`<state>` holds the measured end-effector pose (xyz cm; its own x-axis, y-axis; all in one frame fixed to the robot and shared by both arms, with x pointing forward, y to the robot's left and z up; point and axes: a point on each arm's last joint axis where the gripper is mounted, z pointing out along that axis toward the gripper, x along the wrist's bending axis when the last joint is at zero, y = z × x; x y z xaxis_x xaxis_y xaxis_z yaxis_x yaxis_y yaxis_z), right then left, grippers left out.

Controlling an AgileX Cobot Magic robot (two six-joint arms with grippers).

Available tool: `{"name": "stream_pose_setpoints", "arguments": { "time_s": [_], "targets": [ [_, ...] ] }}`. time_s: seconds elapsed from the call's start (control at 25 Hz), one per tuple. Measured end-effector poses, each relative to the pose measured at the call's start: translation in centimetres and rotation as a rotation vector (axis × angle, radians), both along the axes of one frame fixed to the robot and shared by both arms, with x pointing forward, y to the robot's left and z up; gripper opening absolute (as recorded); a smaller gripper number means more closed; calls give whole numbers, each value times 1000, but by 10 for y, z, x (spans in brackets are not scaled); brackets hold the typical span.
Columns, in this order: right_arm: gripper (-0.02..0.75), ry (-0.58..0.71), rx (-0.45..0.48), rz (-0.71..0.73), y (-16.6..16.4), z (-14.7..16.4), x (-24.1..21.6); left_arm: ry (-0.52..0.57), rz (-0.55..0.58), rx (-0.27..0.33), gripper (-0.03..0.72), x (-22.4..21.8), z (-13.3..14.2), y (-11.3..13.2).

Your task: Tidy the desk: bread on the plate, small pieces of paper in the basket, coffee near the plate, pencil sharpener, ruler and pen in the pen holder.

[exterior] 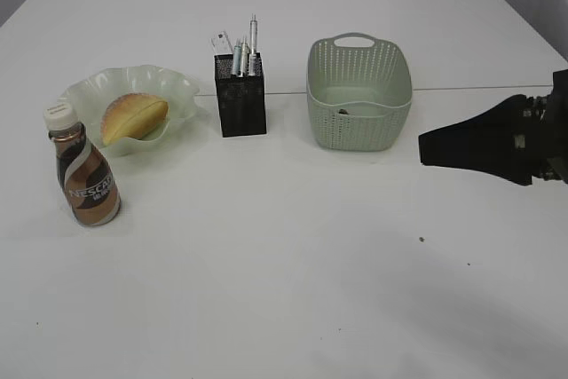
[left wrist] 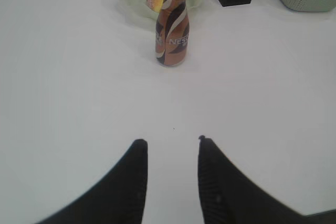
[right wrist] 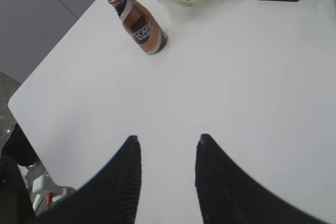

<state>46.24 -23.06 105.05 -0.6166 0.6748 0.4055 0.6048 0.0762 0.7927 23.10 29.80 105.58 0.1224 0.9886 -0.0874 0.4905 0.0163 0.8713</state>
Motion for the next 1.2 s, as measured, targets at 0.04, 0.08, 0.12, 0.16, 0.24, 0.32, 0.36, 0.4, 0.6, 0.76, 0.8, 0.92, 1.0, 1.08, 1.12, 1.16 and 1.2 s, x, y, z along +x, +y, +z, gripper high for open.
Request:
{"name": "stream_pose_setpoints", "arguments": {
  "time_s": [0.04,0.08,0.12,0.16,0.24,0.32,0.36,0.4,0.6,0.76,0.8,0.92,1.0,1.08,1.12,1.16,1.2],
  "targets": [
    [260,-3,-4,-10,-1,0,1,0,0,0,241,0,0,0],
    [260,-5,-7,-15,-1,0,1,0,1,0,241,0,0,0],
    [260,-6,-9,-20,-1,0,2,0,2,0,241,0,0,0],
    [260,-7,-10,-23,-2,0,2,0,2,0,241,0,0,0],
    [260,-7,-11,-28,-2,0,2,0,2,0,241,0,0,0],
    [260,-11,-17,-41,-3,-1,3,0,2,0,241,0,0,0],
    [260,-13,-20,-48,-3,-1,4,0,2,0,241,0,0,0],
    [260,-15,-24,-60,-4,-1,4,0,2,0,241,0,0,0],
    [260,33,-51,-126,-9,-19,1,0,2,0,241,0,0,0],
    [260,67,-80,-150,-11,-35,-5,0,2,0,241,0,0,0],
    [260,67,-87,-145,-11,-37,-6,0,2,0,241,0,0,0],
    [260,40,-113,-127,-12,-38,-7,0,2,0,241,0,0,0],
    [260,7,-128,-110,-11,-39,-7,0,2,0,241,0,0,0],
    [260,-24,-127,-102,-11,-40,-8,0,2,0,241,0,0,0],
    [260,-42,-126,-100,-11,-41,-8,0,2,0,241,0,0,0],
    [260,-55,-118,-106,-11,-43,-9,0,2,0,241,0,0,0],
    [260,-64,-114,-111,-11,-45,-9,0,2,0,241,0,0,0]
  ]
}}
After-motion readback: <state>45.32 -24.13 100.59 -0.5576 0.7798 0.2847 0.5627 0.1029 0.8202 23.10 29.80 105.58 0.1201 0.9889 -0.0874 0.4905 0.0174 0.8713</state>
